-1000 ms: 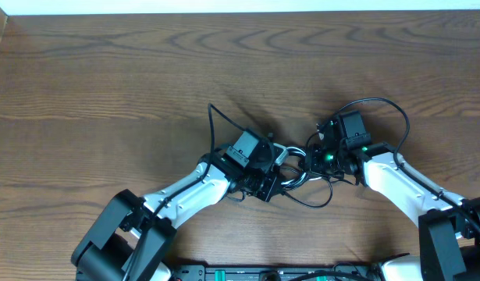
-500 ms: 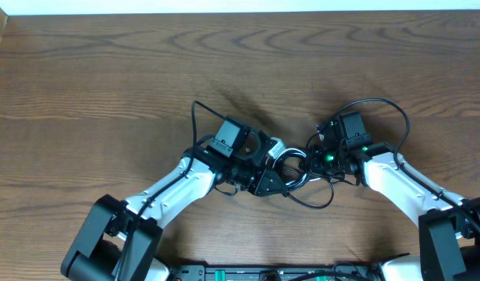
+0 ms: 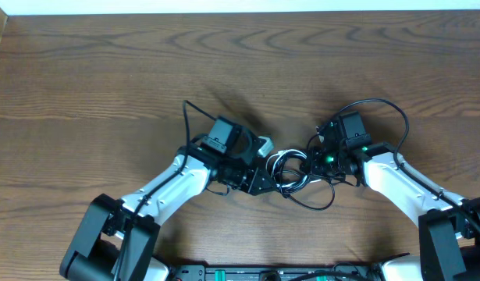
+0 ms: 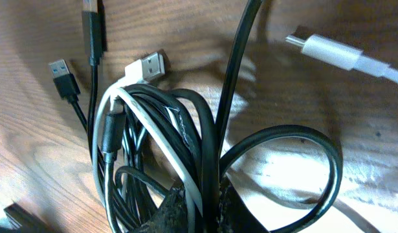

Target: Untangle cables

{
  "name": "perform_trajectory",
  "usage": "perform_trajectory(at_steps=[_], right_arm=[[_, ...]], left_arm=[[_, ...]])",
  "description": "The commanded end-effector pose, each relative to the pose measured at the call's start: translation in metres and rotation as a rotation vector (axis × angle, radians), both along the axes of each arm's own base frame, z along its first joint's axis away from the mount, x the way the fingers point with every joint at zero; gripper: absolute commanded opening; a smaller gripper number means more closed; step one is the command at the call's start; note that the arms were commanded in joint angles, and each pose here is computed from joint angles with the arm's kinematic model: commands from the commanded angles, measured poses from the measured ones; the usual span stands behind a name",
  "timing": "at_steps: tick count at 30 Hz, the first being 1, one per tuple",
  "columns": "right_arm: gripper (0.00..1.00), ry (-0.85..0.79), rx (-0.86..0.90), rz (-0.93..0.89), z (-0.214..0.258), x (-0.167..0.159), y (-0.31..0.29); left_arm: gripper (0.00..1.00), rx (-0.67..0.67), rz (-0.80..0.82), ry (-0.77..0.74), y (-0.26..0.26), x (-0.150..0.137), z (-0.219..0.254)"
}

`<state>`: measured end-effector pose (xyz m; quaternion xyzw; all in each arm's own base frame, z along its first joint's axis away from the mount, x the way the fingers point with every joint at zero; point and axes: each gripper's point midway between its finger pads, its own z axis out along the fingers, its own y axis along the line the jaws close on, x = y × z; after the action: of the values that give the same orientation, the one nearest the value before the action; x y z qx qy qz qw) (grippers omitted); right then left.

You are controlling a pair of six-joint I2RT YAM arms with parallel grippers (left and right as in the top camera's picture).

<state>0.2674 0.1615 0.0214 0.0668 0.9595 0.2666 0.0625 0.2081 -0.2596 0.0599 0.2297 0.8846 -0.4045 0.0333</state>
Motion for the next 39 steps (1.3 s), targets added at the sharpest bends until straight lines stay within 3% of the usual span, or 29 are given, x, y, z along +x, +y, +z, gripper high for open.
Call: perform_trajectory(at_steps=[1,7,15,18,21,23,35,39], right_arm=[[0.08,-0.001,0.002,0.005,0.002,0.0,-0.001],[0.08,0.006,-0.003,0.012,0.002,-0.003,-0.002],[0.06,0.006,-0.003,0.012,0.002,-0.003,-0.002],[0.06,0.005,-0.003,0.012,0.002,-0.002,-0.002],[0.06,0.003,-0.001,0.013,0.002,-0.002,-0.002],[0.05,0.003,-0.001,0.013,0.002,-0.002,-0.002],[0.01,0.025,-0.02,0.029,-0.001,-0.008,-0.01],[0.01,0.051,-0.052,0.024,-0.005,-0.014,-0.016]], left_arm=[[0.26,0.125,0.005,-0.098,0.006,0.005,-0.014],[0.33,0.132,-0.081,-0.11,-0.016,-0.013,-0.027],[0.35,0.162,-0.039,-0.103,-0.021,-0.003,-0.048],[0.22,0.164,-0.04,-0.1,-0.022,-0.003,-0.052],[0.21,0.144,-0.042,-0.108,-0.025,-0.001,-0.047],[0.08,0.133,-0.043,-0.116,-0.026,0.0,-0.044],[0.08,-0.165,-0.155,-0.081,-0.048,-0.023,0.028],[0.07,-0.194,-0.137,-0.101,-0.044,-0.017,0.041]])
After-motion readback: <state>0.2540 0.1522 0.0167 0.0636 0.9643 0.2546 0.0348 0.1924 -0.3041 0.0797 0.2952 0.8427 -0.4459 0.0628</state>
